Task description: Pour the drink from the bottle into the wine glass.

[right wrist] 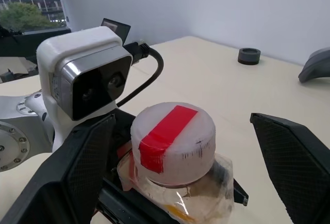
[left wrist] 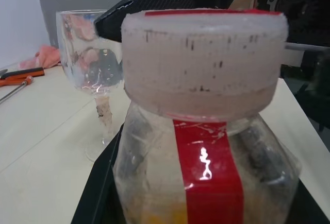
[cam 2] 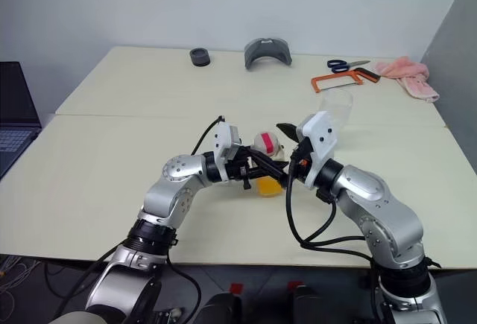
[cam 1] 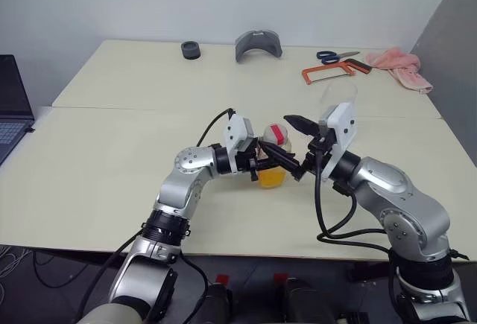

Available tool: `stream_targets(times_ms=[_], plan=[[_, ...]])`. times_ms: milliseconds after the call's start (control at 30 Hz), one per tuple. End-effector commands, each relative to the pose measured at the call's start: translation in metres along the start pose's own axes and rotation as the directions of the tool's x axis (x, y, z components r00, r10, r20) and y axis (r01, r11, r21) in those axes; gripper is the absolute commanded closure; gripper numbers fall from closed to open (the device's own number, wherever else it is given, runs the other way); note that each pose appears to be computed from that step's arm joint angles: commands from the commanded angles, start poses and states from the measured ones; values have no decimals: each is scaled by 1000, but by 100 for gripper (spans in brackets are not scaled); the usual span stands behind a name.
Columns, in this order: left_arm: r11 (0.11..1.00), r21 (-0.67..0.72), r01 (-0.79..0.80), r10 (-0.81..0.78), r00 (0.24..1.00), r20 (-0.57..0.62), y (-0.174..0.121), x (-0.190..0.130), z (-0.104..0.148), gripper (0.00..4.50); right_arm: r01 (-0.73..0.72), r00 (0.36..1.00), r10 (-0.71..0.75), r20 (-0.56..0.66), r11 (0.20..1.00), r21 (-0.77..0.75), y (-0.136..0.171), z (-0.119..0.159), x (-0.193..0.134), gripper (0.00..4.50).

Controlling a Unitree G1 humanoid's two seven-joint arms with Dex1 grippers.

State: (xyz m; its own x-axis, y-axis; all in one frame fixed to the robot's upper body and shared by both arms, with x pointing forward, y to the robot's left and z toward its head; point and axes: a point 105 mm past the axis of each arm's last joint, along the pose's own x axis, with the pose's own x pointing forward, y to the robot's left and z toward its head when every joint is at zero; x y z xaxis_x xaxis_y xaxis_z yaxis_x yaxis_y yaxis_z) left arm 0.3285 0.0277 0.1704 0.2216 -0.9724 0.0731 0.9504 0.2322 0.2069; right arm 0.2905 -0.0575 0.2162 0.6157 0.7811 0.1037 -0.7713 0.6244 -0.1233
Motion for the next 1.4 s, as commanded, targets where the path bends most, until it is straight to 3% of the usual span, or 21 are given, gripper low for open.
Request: stream_targets(times_ms=[33,167,200,267,333,467,567,700,767,800,967,1133,1400], plan=[[999,36,20,-21,999,29,-3,4,8,274,-14,999,15,34,999,-33,3,8,0,97],[999,38,26,-27,999,28,-4,4,9,274,-41,998,43,53,998,-39,5,10,1,241],[999,37,30,-31,999,29,-5,4,9,274,-51,997,53,54,998,-45,5,10,1,256],[999,34,40,-41,999,28,-6,4,10,274,-88,994,91,55,995,-55,6,11,1,255],[998,17,65,-66,998,24,-9,3,10,274,-212,975,217,36,971,-106,10,13,0,255],[989,24,143,-142,989,-34,-14,-1,7,278,-536,844,522,-124,818,-207,8,15,-3,255],[987,27,156,-155,987,-40,-13,-2,9,278,-626,779,598,-191,760,-175,-1,15,-3,255],[987,29,157,-156,987,-30,-12,-1,12,278,-664,741,630,-233,740,-107,-7,13,-10,255],[988,26,154,-154,988,-24,-12,-1,13,278,-620,777,585,-232,774,-126,-13,12,-11,255],[988,23,152,-152,988,-21,-12,-1,13,278,-602,792,567,-227,787,-136,-16,12,-13,183],[991,9,132,-132,991,-1,-11,1,14,279,-446,894,430,-129,879,-166,-22,24,-21,8],[996,18,89,-89,996,14,-1,5,15,279,-149,987,153,38,984,-96,0,31,-32,0],[995,34,95,-95,995,15,5,14,13,279,146,984,-137,116,987,-73,14,21,-14,0]])
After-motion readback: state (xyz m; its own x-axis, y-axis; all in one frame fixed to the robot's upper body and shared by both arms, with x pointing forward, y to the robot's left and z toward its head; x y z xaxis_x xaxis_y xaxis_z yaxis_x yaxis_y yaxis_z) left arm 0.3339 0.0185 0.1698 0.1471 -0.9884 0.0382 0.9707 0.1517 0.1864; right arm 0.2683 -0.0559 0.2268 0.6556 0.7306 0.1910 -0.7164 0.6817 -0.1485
